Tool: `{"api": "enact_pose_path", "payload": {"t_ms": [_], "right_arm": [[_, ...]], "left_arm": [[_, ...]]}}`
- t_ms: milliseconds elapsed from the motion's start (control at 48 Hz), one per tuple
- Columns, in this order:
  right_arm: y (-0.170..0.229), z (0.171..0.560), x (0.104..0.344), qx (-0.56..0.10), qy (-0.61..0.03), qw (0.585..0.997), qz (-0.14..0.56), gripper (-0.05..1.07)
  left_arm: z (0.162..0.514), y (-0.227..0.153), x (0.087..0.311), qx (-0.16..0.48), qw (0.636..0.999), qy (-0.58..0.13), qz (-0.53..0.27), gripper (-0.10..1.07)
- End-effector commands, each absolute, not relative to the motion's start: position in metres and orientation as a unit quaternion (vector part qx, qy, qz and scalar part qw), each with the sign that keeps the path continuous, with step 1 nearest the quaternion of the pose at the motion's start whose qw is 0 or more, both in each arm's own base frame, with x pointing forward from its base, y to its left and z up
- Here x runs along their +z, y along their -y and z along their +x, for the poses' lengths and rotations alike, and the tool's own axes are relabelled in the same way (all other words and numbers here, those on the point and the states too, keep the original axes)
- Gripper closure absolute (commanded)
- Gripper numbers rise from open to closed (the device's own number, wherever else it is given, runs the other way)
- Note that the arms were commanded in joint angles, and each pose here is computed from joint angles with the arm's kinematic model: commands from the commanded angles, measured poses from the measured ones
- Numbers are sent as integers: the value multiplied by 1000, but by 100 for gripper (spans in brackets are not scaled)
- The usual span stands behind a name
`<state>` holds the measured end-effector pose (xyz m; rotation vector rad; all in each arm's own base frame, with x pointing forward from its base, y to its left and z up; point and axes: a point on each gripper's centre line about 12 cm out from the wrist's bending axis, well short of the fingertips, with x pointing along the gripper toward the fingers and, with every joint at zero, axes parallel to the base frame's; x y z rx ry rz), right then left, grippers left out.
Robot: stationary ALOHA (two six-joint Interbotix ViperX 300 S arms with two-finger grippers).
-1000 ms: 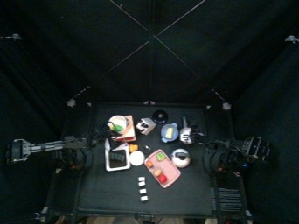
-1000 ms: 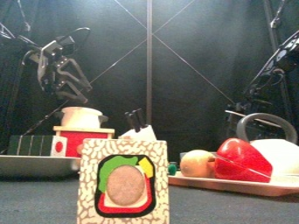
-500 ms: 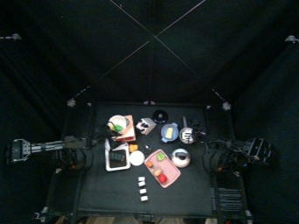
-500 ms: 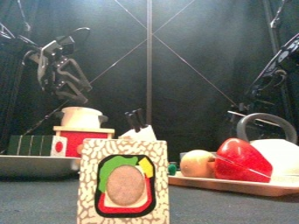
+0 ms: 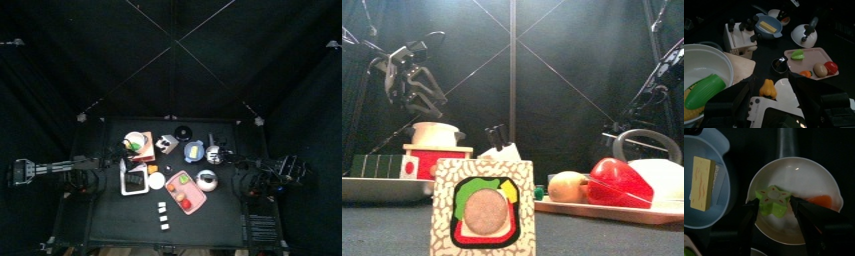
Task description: Grab starfruit bottom
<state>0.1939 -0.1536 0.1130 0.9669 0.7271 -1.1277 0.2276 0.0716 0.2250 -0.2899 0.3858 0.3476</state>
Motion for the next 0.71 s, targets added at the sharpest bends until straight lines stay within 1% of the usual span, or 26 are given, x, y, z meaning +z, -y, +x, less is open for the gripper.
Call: {"api": "enact_pose_path", "payload": {"t_ms": [0, 125, 292, 521, 688], "right_arm": [[157, 196, 117, -502, -315, 680, 432, 34], [155, 197, 119, -501, -311, 679, 437, 40], [151, 200, 127, -493, -301, 688, 439, 40], [133, 209, 148, -467, -288, 711, 440, 40], [123, 209, 160, -462, -288, 720, 431, 40]], "left_arm": [[230, -72, 231, 169, 958, -181, -143, 7], [230, -72, 231, 169, 958, -180, -143, 7], [230, -72, 231, 169, 958, -181, -143, 7], [230, -72, 230, 170, 958, -181, -143, 7], [230, -72, 231, 170, 958, -180, -144, 7]]}}
